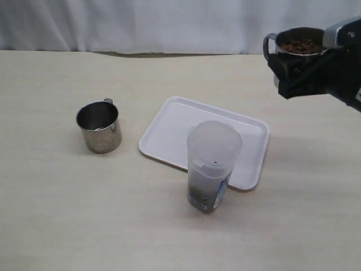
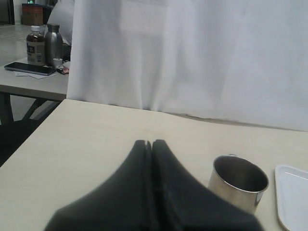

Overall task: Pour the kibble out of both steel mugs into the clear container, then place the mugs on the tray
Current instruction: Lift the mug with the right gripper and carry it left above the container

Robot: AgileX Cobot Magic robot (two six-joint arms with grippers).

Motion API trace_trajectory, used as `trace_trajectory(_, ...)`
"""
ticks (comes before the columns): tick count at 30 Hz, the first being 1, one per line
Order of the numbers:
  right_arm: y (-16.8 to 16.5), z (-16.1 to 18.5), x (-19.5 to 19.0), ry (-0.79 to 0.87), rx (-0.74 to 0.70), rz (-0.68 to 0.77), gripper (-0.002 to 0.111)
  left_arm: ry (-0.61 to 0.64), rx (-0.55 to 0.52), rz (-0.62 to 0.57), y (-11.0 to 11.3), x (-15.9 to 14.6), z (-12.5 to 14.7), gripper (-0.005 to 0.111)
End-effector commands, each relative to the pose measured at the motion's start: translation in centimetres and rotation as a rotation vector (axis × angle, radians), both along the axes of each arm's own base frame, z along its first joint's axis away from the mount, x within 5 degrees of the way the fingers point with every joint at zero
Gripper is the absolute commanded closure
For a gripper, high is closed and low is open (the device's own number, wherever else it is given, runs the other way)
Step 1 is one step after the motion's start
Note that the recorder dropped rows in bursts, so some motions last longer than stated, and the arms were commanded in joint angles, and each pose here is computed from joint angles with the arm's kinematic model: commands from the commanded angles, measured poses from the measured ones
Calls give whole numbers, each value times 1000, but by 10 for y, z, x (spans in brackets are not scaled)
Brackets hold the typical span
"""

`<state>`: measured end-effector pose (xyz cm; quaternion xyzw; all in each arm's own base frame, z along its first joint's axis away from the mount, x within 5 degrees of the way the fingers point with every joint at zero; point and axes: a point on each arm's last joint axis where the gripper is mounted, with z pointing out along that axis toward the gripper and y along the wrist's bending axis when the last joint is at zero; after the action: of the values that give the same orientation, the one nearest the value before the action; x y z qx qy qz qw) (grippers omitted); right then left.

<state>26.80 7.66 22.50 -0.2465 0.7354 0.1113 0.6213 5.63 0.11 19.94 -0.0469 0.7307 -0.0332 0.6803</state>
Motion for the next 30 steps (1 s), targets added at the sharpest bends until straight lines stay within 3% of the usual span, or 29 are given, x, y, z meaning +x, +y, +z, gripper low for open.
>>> trace_trajectory(1,3,13,-34,-26,-33,23,103,-8,-4,-9,-1,0,0,107)
trace_trajectory(10,19,27,-72,-25,-146,101,103,-8,-4,-9,-1,0,0,107)
trace_trajectory(20,29,26,-78,-9,-256,149,103,-8,-4,-9,-1,0,0,107)
trace_trajectory(24,29,27,-78,-54,-310,171,103,-8,-4,-9,-1,0,0,107)
trace_trajectory(27,32,26,-80,-126,-437,242,103,-8,-4,-9,-1,0,0,107)
trace_trajectory(30,35,29,-81,-175,-435,276,103,-8,-4,-9,-1,0,0,107)
